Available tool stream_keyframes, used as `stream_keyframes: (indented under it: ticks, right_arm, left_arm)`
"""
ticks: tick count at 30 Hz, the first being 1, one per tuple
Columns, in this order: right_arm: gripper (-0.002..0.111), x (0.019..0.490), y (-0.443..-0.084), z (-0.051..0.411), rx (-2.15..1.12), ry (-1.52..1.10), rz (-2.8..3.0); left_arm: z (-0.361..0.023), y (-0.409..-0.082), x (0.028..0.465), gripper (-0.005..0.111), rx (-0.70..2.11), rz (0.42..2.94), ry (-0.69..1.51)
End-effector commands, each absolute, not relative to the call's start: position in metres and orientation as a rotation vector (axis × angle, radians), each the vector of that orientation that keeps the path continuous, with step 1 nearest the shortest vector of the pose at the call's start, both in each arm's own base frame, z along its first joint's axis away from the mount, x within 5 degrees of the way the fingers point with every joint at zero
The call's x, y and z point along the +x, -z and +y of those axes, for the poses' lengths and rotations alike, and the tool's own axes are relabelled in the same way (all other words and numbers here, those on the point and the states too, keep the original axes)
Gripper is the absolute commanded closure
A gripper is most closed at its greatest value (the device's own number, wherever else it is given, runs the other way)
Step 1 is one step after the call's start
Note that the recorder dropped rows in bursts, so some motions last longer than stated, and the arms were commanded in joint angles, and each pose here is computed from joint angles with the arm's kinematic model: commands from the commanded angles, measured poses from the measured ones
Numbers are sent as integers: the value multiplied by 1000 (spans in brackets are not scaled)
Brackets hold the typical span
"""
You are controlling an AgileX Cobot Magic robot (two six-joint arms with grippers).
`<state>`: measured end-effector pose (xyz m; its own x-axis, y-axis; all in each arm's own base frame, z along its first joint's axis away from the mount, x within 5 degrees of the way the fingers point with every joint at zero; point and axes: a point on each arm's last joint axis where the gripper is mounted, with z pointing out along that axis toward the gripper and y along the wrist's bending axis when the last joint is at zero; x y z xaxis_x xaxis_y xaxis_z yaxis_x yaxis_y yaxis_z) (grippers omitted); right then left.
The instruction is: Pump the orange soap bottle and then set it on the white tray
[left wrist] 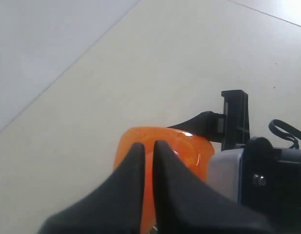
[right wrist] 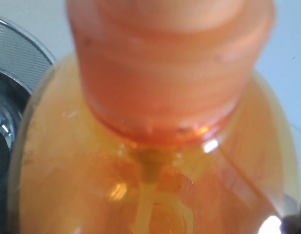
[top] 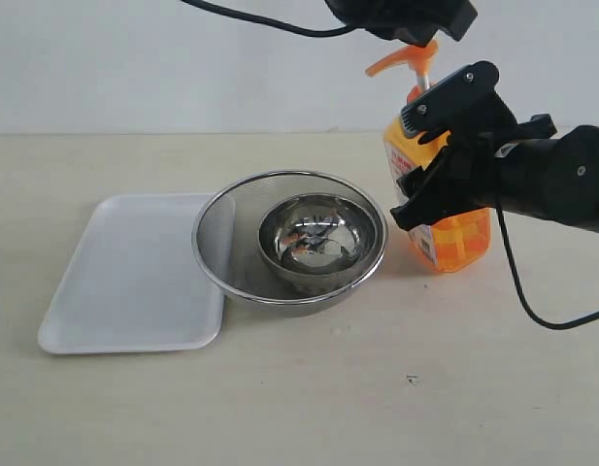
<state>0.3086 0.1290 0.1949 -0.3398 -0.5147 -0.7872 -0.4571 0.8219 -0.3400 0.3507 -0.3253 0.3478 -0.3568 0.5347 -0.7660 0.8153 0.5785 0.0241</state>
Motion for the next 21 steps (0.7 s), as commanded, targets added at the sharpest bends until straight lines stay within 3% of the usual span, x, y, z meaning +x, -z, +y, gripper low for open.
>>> stream_keyframes:
  ticks: [1, 21]
  right_arm:
    - [108, 302, -179, 130, -795, 38, 2078]
    - [108, 302, -179, 130, -798, 38, 2079]
  left_arm:
    - [-331, -307, 354, 102, 1139, 2204, 460]
    - [-335, -295, 356, 102, 1145, 2235, 476]
